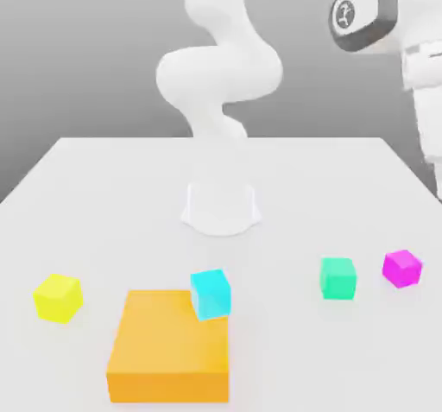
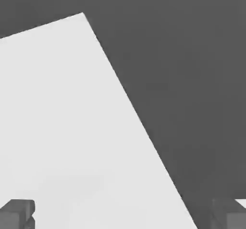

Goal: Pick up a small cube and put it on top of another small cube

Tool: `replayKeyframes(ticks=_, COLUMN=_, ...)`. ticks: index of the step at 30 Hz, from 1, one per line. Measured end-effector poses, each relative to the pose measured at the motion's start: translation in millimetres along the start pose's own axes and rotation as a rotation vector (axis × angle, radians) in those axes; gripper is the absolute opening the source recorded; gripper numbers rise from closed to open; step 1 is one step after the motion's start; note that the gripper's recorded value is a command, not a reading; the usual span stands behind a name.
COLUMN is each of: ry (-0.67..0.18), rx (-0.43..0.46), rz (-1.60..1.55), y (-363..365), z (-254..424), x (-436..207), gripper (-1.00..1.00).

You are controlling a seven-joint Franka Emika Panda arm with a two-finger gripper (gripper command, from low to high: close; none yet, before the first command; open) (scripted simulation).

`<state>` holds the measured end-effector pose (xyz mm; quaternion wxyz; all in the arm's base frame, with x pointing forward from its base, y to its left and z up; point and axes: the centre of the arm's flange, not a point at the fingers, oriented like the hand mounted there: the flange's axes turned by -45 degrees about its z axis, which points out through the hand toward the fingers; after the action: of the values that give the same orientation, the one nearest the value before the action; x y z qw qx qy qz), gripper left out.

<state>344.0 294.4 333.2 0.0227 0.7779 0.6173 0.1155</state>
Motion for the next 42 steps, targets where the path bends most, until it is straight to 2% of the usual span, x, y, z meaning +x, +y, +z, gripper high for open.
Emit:
replayKeyframes(ticks=7, ry=-0.089, rx=0.198, rz=-0.527, y=-153, z=108, x=1, gripper=0.0)
replayKeyframes(ticks=13, ry=-0.096, rx=0.219, rz=-0.565, y=-174, z=170, x=-12, gripper=0.0)
replayKeyframes(ticks=14, ry=-0.097, rx=0.219, rz=-0.566, y=-175, z=176, x=-14, gripper=-1.0)
replayKeyframes(ticks=21, ry=-0.098, rx=0.219, rz=-0.566, y=-175, z=176, x=-14, gripper=-1.0)
replayKeyframes(ticks=28, ry=-0.109, rx=0.21, rz=-0.526, y=-149, z=115, x=-10, gripper=-1.0)
replayKeyframes(ticks=32, ry=-0.172, rx=0.159, rz=-0.158, y=-31, z=90, x=-80, gripper=-1.0)
replayKeyframes(ticks=36, ry=-0.203, rx=0.132, rz=0.109, y=27, z=56, x=-144, gripper=-1.0)
replayKeyframes(ticks=42, ry=-0.21, rx=0.123, rz=0.584, y=80, z=5, x=-279, gripper=-1.0)
